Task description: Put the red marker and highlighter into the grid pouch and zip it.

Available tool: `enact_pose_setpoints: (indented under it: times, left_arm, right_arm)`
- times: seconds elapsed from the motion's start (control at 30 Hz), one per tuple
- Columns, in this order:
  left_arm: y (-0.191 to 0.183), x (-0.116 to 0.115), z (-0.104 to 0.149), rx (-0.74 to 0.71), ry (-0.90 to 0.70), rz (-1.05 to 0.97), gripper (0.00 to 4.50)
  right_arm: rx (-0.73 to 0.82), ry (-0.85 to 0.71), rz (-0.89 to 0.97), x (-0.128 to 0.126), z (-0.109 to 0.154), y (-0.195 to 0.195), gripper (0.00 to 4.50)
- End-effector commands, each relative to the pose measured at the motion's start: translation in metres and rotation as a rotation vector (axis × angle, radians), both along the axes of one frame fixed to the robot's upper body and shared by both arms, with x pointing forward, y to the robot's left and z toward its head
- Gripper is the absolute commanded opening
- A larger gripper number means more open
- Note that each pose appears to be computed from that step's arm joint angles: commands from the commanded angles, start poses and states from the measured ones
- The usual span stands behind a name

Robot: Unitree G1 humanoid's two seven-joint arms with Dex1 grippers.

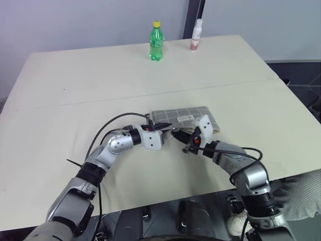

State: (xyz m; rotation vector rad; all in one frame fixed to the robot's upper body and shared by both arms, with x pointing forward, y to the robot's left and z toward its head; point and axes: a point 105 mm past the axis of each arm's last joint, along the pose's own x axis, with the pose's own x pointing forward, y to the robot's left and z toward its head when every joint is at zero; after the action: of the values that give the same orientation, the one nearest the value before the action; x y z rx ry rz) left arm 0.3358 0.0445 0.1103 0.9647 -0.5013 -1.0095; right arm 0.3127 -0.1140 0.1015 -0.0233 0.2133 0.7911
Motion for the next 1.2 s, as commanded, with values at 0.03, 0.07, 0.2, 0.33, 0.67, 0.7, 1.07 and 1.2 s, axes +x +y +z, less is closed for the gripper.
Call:
enact_pose_setpoints:
  times: [0.03, 0.07, 0.2, 0.33, 0.67, 0.7, 1.07, 1.2]
  left_arm:
    - [0.019, 0.011, 0.004, -0.002, -0.011, 0.063, 0.0]
    - [0.021, 0.012, 0.004, -0.003, -0.01, 0.07, 0.0]
    - [0.026, 0.014, 0.004, -0.004, -0.007, 0.083, 0.0]
    - [0.032, 0.015, 0.001, 0.0, -0.004, 0.098, 0.0]
    - [0.044, 0.014, 0.003, -0.126, 0.203, 0.084, 0.36]
    - [0.044, 0.012, 0.003, -0.146, 0.238, 0.062, 0.76]
    - [0.081, -0.011, 0.028, -0.55, 0.496, 0.083, 4.5]
    - [0.111, -0.014, 0.034, -0.685, 0.581, 0.198, 4.5]
  right_arm:
    - [-0.012, -0.043, -0.064, 0.004, 0.011, -0.029, 0.03]
    - [-0.023, -0.047, -0.079, 0.005, 0.011, -0.037, 0.03]
    - [-0.059, -0.051, -0.115, 0.006, 0.012, -0.056, 0.03]
    - [-0.099, -0.049, -0.157, 0.004, 0.008, -0.076, 0.03]
    - [-0.118, -0.077, -0.143, -0.007, 0.013, -0.094, 0.01]
    - [-0.099, -0.074, -0.111, -0.01, 0.015, -0.089, 0.0]
    - [-0.126, -0.104, 0.059, -0.051, 0.023, -0.09, 4.41]
    - [-0.14, -0.079, 0.1, -0.069, 0.021, -0.092, 4.41]
